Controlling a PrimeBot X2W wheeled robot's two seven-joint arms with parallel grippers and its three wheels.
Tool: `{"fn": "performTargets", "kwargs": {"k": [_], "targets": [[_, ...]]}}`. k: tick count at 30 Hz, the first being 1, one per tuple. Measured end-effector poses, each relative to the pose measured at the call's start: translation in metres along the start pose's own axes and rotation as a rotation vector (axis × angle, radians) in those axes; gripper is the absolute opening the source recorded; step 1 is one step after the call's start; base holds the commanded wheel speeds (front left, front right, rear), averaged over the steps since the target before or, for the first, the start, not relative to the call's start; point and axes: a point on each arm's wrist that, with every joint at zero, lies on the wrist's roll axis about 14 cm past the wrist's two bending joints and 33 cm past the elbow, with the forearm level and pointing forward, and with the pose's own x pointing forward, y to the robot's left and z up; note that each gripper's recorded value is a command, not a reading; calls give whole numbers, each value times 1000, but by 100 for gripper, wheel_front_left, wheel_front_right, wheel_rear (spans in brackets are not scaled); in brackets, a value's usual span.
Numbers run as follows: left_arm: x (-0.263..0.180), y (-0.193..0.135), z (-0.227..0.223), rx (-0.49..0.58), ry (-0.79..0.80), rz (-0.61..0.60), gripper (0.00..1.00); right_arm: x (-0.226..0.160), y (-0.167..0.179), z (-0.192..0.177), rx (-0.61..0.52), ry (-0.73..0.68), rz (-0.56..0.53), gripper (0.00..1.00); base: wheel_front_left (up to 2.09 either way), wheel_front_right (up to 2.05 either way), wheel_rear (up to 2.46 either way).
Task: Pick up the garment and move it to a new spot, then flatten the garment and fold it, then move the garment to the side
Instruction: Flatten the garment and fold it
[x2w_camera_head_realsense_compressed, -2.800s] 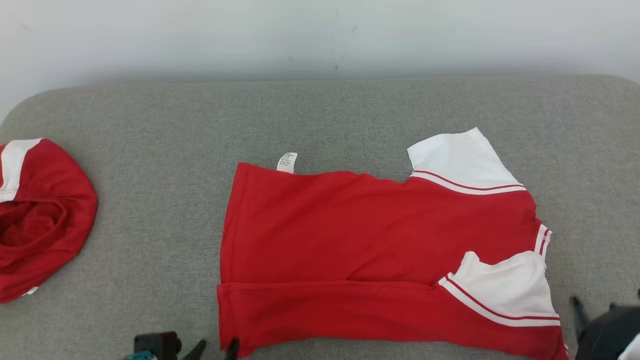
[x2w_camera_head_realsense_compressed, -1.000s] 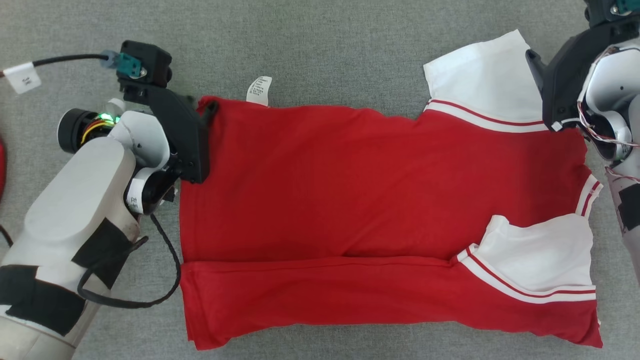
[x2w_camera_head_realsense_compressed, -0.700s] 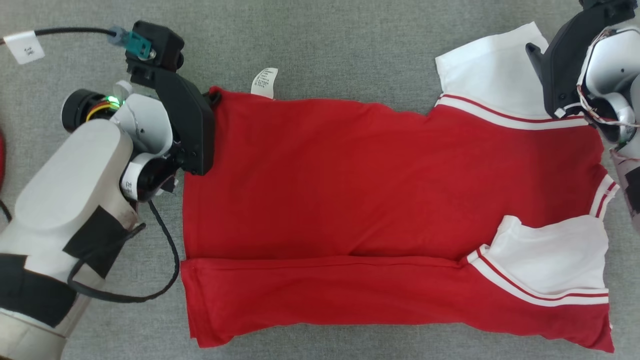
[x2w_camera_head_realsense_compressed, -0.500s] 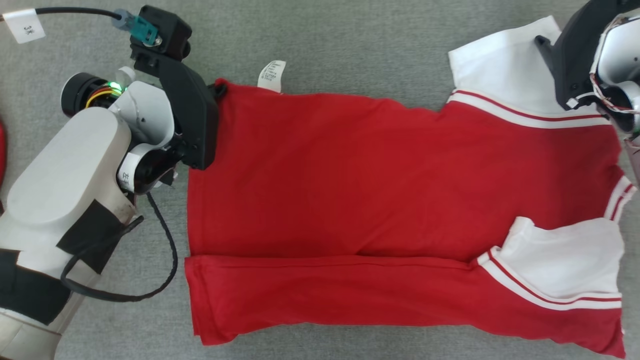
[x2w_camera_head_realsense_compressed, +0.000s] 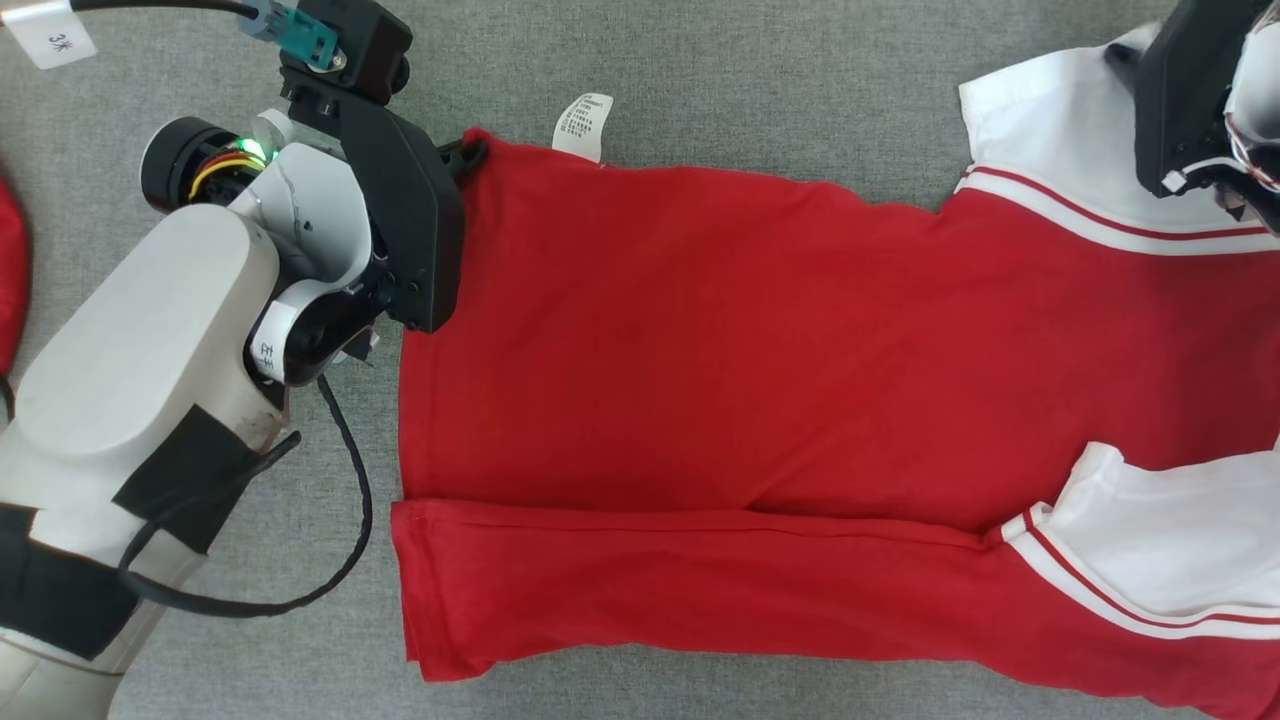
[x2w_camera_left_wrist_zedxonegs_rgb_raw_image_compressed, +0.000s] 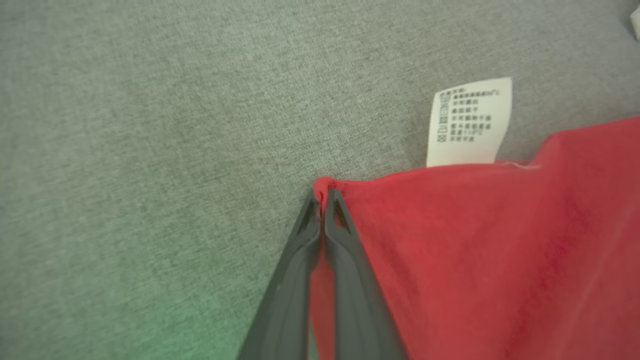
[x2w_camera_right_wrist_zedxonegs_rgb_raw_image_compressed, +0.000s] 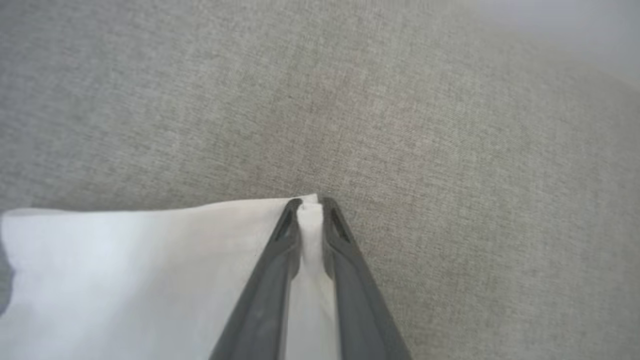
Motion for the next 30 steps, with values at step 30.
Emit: {"fn": "performTargets", "kwargs": {"k": [30], "targets": [[-49,-20,36,15,-312,-32,0,-76,-12,32,23,-437,-8,0,0,0,0]]}}
